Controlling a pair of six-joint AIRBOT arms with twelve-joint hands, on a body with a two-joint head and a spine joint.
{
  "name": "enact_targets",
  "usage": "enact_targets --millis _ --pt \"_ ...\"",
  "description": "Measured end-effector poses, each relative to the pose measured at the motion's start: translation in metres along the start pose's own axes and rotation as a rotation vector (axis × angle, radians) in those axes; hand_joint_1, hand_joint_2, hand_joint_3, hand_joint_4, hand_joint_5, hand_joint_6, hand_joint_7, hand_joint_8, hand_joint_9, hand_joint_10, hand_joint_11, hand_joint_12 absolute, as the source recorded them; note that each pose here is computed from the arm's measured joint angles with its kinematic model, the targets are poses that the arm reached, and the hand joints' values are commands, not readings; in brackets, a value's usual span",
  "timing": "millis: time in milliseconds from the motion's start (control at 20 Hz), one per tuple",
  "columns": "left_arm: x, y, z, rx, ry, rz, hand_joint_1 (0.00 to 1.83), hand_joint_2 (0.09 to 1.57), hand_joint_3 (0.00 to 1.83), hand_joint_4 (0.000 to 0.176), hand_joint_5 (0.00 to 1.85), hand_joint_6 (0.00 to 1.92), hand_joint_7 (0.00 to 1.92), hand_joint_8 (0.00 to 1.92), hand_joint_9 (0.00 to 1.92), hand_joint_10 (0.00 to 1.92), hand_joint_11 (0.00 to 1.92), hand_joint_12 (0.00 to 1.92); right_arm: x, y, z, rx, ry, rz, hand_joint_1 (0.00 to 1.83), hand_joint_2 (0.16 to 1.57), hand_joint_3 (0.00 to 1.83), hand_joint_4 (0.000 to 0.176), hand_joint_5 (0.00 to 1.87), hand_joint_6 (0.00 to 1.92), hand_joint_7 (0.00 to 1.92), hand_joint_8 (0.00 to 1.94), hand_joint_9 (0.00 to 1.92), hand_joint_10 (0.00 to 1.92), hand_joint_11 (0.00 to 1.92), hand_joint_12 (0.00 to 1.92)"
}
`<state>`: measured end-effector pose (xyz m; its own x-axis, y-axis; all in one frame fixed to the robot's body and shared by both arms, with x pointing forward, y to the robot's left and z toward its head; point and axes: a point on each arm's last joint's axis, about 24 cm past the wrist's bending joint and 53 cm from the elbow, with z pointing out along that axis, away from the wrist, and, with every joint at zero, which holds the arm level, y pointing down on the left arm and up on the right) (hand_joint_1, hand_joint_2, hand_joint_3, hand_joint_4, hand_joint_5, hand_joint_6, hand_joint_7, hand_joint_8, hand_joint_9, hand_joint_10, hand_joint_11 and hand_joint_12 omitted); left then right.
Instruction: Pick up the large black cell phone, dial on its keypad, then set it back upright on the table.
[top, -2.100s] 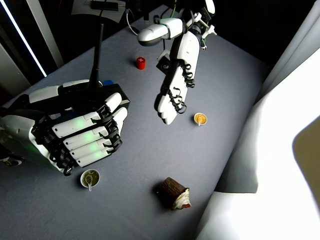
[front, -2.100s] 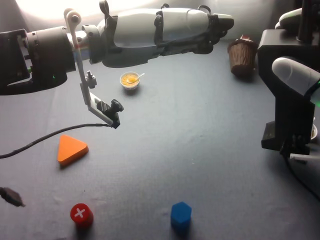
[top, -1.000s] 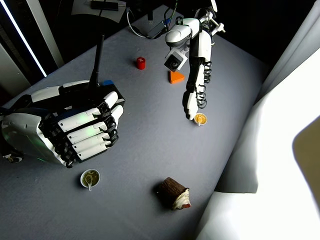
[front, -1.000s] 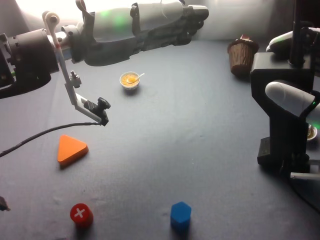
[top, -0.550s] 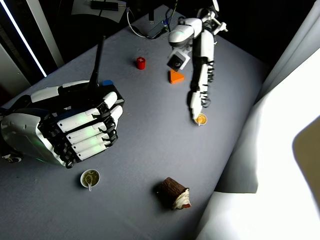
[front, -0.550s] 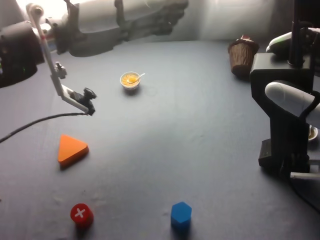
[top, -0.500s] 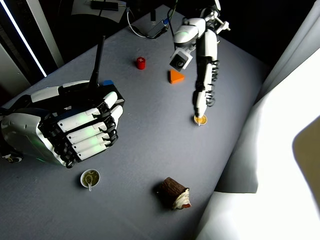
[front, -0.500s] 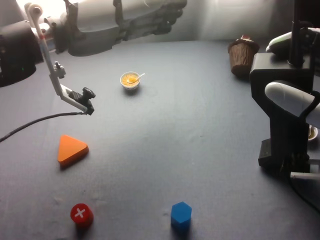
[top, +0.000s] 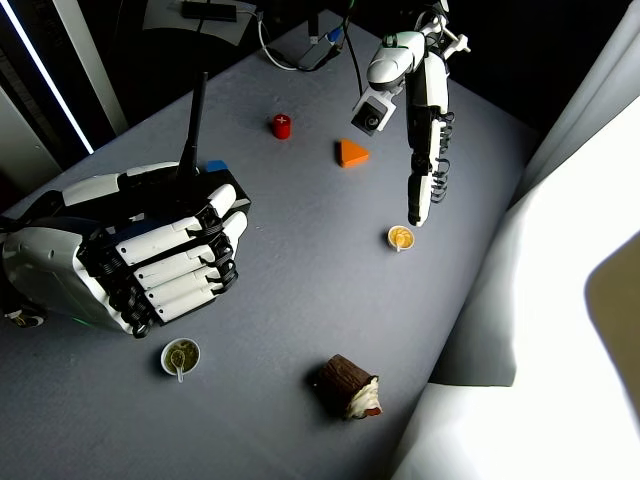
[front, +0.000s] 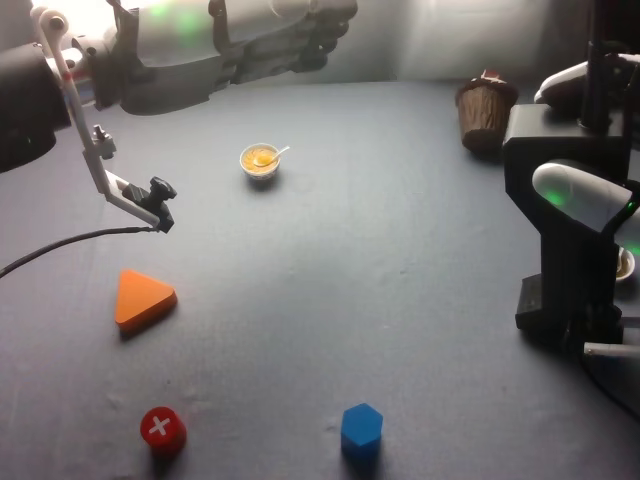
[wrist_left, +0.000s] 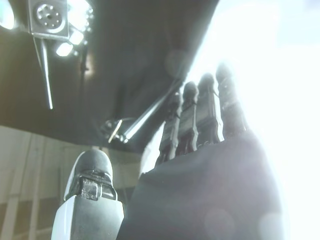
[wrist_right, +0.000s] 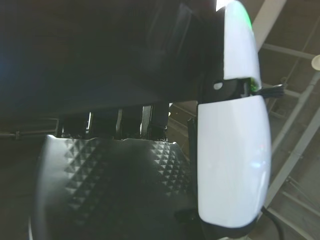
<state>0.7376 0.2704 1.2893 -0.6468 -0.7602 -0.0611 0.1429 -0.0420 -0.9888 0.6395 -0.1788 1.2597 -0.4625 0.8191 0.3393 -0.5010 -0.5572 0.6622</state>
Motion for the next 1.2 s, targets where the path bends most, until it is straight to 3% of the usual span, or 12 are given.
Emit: enact_targets --millis 250,450,600,750,1200 --pt "-0.0006 -0.0003 -0.0001 0.001 -0.002 -0.002 0.00 1.18 0.00 0.000 0.08 0.00 0.07 0.00 0.05 0.00 0.00 0.15 -0.0011 0.0013 0.0010 -0.003 0.004 -0.007 1.38 1.11 0.00 0.000 0.95 0.86 1.00 0.90 0.94 1.28 0.88 1.24" --pt "-0.0004 -0.0004 0.0000 0.002 -0.002 -0.002 0.00 1.18 0.00 0.000 0.11 0.00 0.10 0.00 0.08 0.00 0.00 0.21 -0.0003 0.0013 0.0010 -0.003 0.008 -0.007 1.39 1.09 0.00 0.000 0.99 0.82 1.05 0.79 0.98 1.21 0.89 1.19" --pt "-0.0005 -0.0006 0.0000 0.003 -0.002 0.000 0.00 1.19 0.00 0.000 0.08 0.00 0.06 0.00 0.04 0.00 0.00 0.10 -0.0005 0.0014 0.0010 -0.003 0.007 -0.008 1.38 1.09 0.00 0.000 0.99 0.86 1.04 0.80 0.97 1.20 0.87 1.18" --pt "0.0048 -0.0006 0.0022 0.008 0.007 -0.012 0.00 1.19 0.00 0.000 0.09 0.00 0.07 0.00 0.05 0.00 0.00 0.15 -0.0004 0.0014 0.0010 -0.003 0.008 -0.011 1.37 1.13 0.00 0.000 0.89 0.98 0.95 0.96 0.90 1.33 0.83 1.21" --pt "0.0058 -0.0051 0.0019 0.021 0.008 -0.016 0.00 1.19 0.00 0.000 0.08 0.00 0.08 0.00 0.05 0.00 0.00 0.13 -0.0011 0.0023 0.0014 -0.004 0.007 -0.015 1.37 1.15 0.00 0.000 0.81 1.12 0.92 0.99 0.89 1.34 0.80 1.19"
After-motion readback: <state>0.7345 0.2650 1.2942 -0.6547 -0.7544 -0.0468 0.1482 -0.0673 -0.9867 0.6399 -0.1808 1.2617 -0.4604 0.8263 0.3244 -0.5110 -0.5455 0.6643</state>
